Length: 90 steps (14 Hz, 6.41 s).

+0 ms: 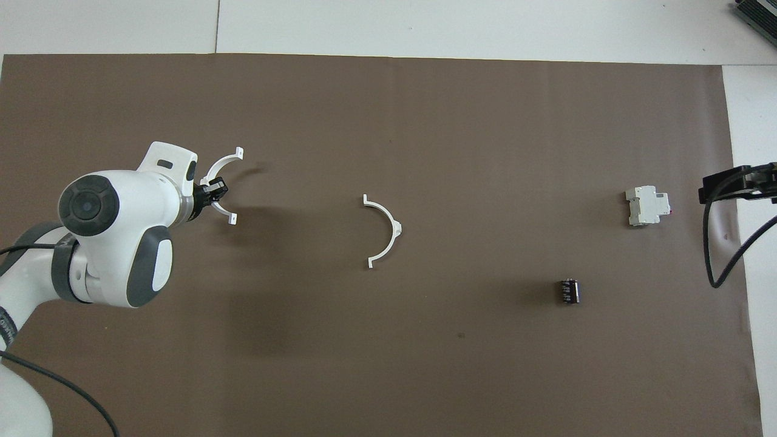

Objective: Assemble drain pipe with both arms
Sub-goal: 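Carry the half-ring with the left gripper toward the placed half-ring, then align the held half-ring's ends with the placed half-ring using the left gripper, then press the held half-ring down onto the placed half with the left gripper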

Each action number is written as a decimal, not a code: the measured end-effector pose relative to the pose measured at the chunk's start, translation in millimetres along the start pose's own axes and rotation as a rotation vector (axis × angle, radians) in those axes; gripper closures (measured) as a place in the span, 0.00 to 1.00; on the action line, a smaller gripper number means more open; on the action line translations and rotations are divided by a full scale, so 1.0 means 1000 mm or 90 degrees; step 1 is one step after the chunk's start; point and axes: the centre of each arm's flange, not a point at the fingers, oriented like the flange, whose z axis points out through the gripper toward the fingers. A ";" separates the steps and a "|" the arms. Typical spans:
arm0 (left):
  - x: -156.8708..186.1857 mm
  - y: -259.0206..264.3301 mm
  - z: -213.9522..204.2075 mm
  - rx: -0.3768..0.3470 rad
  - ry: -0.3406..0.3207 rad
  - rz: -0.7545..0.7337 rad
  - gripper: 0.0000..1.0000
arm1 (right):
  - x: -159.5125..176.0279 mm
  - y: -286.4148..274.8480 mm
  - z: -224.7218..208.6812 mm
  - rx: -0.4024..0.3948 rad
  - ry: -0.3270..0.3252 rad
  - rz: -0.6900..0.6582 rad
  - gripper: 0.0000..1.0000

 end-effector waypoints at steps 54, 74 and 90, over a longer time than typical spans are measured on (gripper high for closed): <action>-0.214 0.169 0.034 0.086 0.019 -0.117 0.92 | -0.016 -0.013 -0.013 0.041 -0.027 0.019 0.00; -0.215 0.172 0.034 0.085 0.036 -0.095 0.92 | -0.016 -0.013 -0.013 0.041 -0.027 0.019 0.00; -0.216 0.172 0.038 0.083 0.035 -0.093 0.01 | -0.016 -0.013 -0.013 0.041 -0.027 0.019 0.00</action>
